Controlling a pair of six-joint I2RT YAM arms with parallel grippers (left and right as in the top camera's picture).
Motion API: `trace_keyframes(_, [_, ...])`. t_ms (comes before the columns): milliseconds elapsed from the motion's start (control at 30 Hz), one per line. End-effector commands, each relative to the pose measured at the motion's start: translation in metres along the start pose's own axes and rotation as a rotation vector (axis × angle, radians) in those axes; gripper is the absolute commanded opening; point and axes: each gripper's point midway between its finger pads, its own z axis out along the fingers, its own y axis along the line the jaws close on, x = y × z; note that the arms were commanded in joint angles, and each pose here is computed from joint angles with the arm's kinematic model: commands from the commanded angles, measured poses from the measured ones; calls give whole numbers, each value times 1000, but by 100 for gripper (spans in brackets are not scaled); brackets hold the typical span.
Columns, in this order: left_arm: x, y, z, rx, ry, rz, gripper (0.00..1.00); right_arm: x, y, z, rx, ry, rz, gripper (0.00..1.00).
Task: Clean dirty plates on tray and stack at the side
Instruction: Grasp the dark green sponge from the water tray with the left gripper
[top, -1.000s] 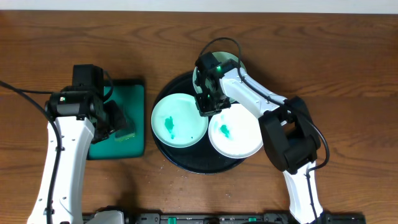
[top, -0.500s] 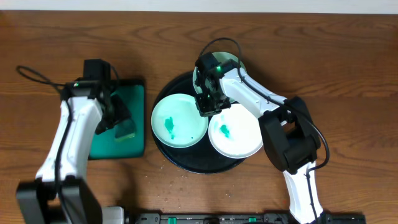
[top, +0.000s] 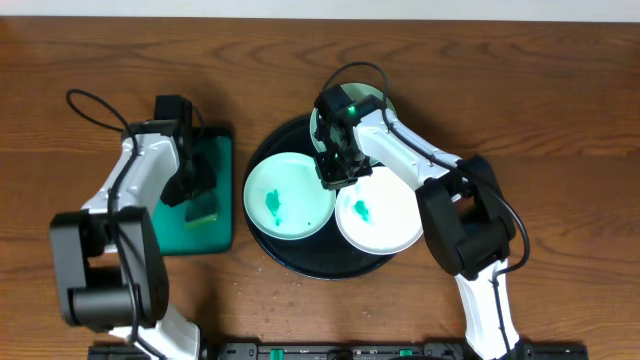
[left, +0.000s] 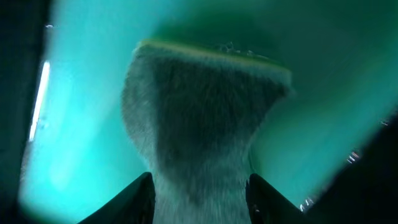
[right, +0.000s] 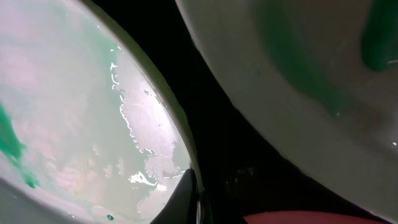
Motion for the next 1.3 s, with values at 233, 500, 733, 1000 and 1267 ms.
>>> trace_keyframes(233, [-7, -1, 12, -4, -14, 11, 46, 7, 1, 6, -1, 35, 9, 3])
trace_keyframes(500, [-5, 0, 16, -4, -14, 11, 34, 8, 1, 6, -1, 37, 9, 2])
trace_keyframes(733, [4, 3, 29, -13, 10, 13, 15, 9, 0, 6, 2, 44, 11, 3])
trace_keyframes(1000, [-10, -12, -6, 83, -65, 25, 7, 11, 0, 6, 4, 51, 13, 2])
trace_keyframes(1267, [-27, -9, -126, 215, -406, 81, 7, 12, -1, 6, 5, 54, 5, 2])
